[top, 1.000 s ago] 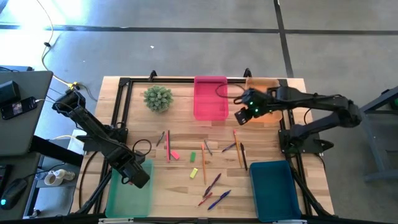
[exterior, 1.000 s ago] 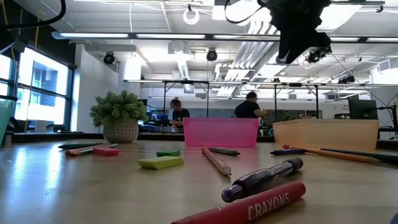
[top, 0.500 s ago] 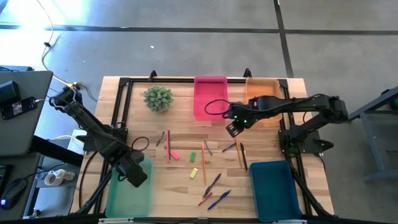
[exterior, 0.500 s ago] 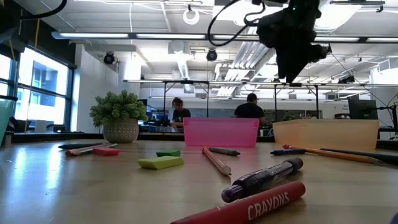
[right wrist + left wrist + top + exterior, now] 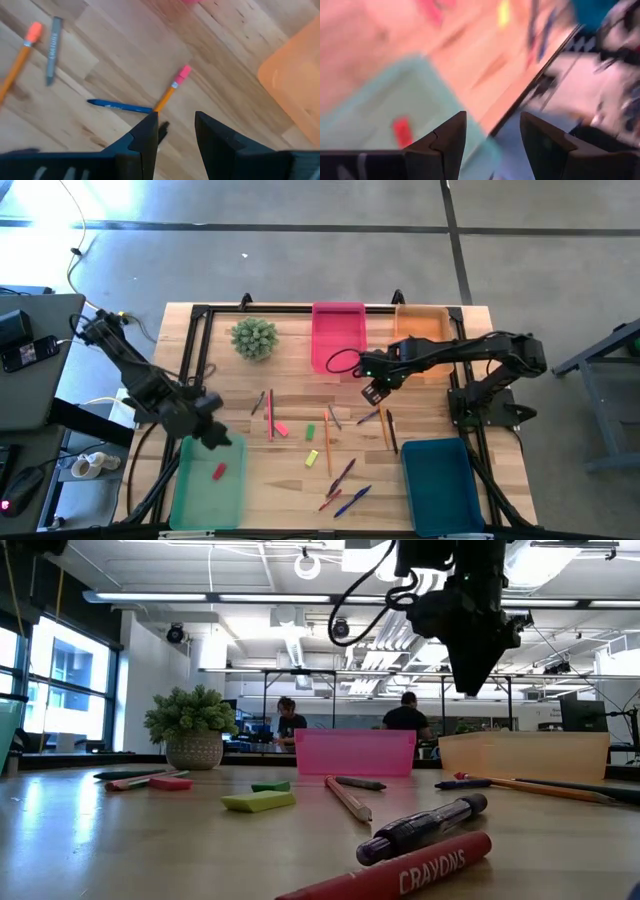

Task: Sort crayons/erasers/pens/pencils in bins
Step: Put the right yellow pencil into the pink bin

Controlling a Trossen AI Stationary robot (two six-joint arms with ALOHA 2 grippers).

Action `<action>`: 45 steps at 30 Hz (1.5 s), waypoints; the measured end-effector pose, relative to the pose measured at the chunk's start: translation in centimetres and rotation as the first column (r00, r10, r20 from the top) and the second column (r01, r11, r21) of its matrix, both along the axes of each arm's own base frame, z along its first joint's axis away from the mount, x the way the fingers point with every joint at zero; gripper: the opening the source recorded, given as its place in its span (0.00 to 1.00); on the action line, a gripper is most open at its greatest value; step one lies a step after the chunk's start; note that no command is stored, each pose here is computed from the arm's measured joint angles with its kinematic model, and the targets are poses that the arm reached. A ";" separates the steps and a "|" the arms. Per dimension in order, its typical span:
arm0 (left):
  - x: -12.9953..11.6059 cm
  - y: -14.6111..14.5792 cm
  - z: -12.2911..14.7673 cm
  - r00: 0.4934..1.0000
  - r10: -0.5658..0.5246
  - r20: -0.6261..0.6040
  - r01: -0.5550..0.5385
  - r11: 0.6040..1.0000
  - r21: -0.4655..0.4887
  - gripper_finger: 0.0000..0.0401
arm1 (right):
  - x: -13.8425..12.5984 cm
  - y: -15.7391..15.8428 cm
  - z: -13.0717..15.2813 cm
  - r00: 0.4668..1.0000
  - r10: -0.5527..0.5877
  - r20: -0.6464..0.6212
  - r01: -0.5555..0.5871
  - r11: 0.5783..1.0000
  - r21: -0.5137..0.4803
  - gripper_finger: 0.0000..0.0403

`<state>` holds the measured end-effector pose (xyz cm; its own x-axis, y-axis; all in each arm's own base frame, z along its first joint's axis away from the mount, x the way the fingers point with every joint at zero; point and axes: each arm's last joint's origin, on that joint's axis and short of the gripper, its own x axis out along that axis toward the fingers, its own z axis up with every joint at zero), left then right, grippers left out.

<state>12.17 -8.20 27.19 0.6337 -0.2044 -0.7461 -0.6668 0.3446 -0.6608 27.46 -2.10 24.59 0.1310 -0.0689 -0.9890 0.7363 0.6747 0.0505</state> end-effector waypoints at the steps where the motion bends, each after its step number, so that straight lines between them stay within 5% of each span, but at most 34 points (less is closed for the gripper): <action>1: -0.2 0.3 0.3 0.998 0.034 0.043 -0.036 0.999 0.031 0.43 | 0.0 0.0 0.0 1.000 0.001 -0.004 -0.001 1.000 -0.003 0.30; 7: -0.8 1.7 1.3 0.957 0.164 0.237 -0.210 0.961 0.182 0.43 | -0.9 0.1 -1.3 1.000 -0.007 -0.021 0.007 1.000 0.024 0.30; 22: -0.5 3.3 1.5 0.930 0.230 0.286 -0.309 0.911 0.271 0.43 | -1.9 -0.1 -4.7 0.943 -0.238 0.231 0.221 0.970 0.100 0.30; 45: -0.3 3.7 1.5 0.936 0.230 0.267 -0.304 0.911 0.278 0.43 | -0.7 -1.8 -9.2 0.955 -0.291 0.062 0.288 0.956 0.057 0.30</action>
